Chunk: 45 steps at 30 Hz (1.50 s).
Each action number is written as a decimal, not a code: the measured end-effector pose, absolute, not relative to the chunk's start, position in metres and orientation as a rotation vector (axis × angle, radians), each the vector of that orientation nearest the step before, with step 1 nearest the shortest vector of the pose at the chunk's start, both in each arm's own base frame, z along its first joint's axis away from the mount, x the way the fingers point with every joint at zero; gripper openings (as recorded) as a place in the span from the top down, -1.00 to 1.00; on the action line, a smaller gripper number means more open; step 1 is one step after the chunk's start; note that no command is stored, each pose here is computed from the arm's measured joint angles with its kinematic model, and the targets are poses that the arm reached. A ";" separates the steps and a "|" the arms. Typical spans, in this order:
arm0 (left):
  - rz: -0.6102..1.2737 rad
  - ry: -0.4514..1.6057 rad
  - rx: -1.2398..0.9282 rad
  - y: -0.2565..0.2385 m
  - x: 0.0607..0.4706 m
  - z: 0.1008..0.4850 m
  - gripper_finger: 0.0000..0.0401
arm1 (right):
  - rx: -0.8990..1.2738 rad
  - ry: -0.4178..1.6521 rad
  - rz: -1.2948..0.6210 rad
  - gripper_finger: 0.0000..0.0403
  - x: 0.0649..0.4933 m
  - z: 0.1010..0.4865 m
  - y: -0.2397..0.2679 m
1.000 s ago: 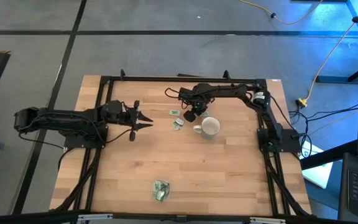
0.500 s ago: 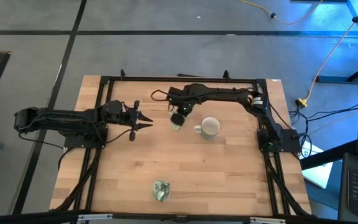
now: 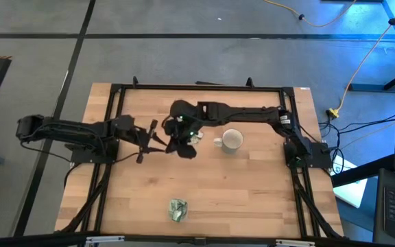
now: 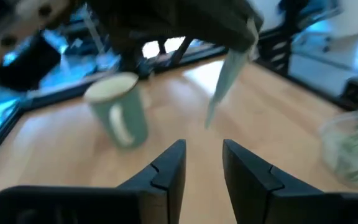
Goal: Pick and place Stevia / Truvia into bins
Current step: Put the top right light green stevia packet into the transparent bin
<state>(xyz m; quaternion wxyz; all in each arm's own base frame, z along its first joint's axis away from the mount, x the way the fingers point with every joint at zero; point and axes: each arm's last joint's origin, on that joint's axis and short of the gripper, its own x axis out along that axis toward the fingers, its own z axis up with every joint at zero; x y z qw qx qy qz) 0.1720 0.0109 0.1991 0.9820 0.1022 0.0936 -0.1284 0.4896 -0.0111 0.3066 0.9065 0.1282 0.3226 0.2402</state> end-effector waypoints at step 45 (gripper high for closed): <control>-0.393 0.133 0.075 -0.037 0.184 0.199 0.98 | 0.021 0.747 0.511 0.83 0.463 0.325 0.059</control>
